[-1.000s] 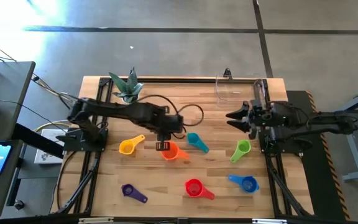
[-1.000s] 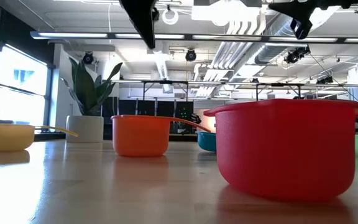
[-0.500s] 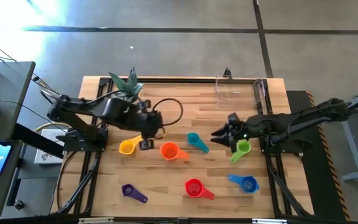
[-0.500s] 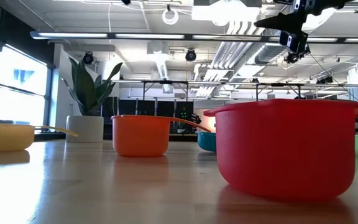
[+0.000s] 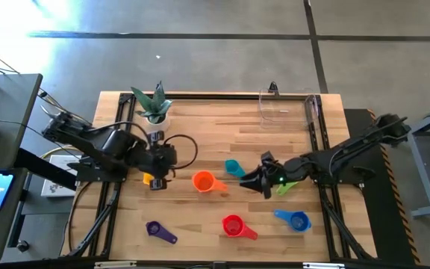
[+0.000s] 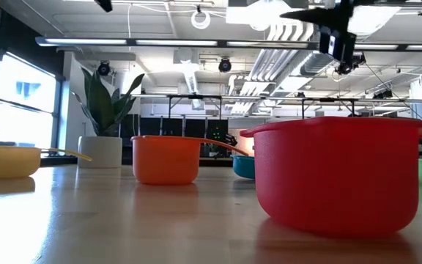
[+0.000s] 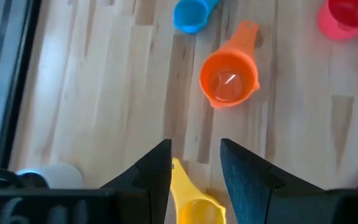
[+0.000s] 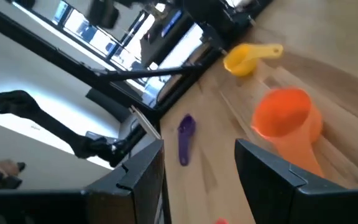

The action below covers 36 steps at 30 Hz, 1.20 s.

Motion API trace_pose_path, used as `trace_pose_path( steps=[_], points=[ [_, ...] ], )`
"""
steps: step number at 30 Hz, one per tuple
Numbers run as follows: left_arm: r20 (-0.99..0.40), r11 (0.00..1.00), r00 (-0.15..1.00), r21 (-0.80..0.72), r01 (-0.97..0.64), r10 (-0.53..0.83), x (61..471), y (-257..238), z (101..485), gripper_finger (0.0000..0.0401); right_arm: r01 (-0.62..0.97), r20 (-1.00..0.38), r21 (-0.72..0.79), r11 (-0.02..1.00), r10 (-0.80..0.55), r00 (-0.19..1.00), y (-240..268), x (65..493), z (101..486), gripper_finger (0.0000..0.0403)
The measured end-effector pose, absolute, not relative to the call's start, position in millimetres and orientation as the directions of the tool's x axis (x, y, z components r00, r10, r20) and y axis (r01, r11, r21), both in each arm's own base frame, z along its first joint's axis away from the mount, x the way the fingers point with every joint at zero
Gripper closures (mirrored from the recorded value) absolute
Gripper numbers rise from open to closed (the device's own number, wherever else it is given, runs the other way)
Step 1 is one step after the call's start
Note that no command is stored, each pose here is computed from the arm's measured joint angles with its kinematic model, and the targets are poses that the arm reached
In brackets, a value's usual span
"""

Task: Nest measuring cups in basket
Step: Stack the red measuring cup on top of the orange measuring cup

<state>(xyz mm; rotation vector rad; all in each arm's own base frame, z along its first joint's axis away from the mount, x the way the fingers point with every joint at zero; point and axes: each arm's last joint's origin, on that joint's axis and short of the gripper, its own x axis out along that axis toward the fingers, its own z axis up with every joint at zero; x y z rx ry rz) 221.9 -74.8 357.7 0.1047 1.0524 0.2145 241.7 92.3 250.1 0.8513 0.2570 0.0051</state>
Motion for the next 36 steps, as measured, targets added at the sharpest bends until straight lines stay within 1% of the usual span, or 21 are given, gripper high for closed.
trace_pose_path(
  steps=[3, 7, 9, 12, 15, 20, 25, 28, 36],
  points=[
    [-0.835, 0.978, 0.510, 0.153, -0.144, 0.206, 213, -75, 349, 0.0272, 0.057, -0.183, 0.715, 0.697, 0.108, 0.977, 100, 255, 268, 0.0215],
    [-0.814, 0.982, 0.551, 0.122, -0.143, 0.181, 204, -75, 338, 0.0272, 0.051, -0.207, 0.648, 0.760, 0.111, 0.972, 107, 272, 289, 0.0215],
    [-0.806, 0.984, 0.566, 0.113, -0.141, 0.174, 201, -75, 334, 0.0272, 0.092, -0.277, 0.617, 0.782, 0.106, 0.955, 109, 279, 295, 0.0215],
    [-0.816, 0.982, 0.548, 0.119, -0.149, 0.183, 195, -72, 327, 0.0272, 0.183, -0.427, 0.549, 0.816, 0.085, 0.900, 113, 287, 296, 0.0215],
    [-0.818, 0.980, 0.544, 0.110, -0.168, 0.186, 190, -70, 323, 0.0272, 0.221, -0.536, 0.495, 0.840, 0.095, 0.839, 119, 294, 297, 0.0215],
    [-0.821, 0.977, 0.539, 0.100, -0.189, 0.189, 186, -68, 317, 0.0272, 0.230, -0.642, 0.459, 0.858, 0.141, 0.754, 128, 309, 285, 0.0215],
    [-0.819, 0.977, 0.541, 0.100, -0.188, 0.188, 186, -68, 317, 0.0272, 0.223, -0.703, 0.475, 0.851, 0.215, 0.678, 137, 321, 260, 0.0215],
    [-0.817, 0.976, 0.543, 0.105, -0.192, 0.195, 186, -68, 317, 0.0272, 0.224, -0.737, 0.456, 0.861, 0.224, 0.638, 144, 326, 244, 0.0215],
    [-0.816, 0.976, 0.544, 0.106, -0.192, 0.196, 186, -68, 317, 0.0272, 0.116, -0.769, 0.358, 0.927, 0.222, 0.600, 167, 328, 223, 0.0215]
  ],
)
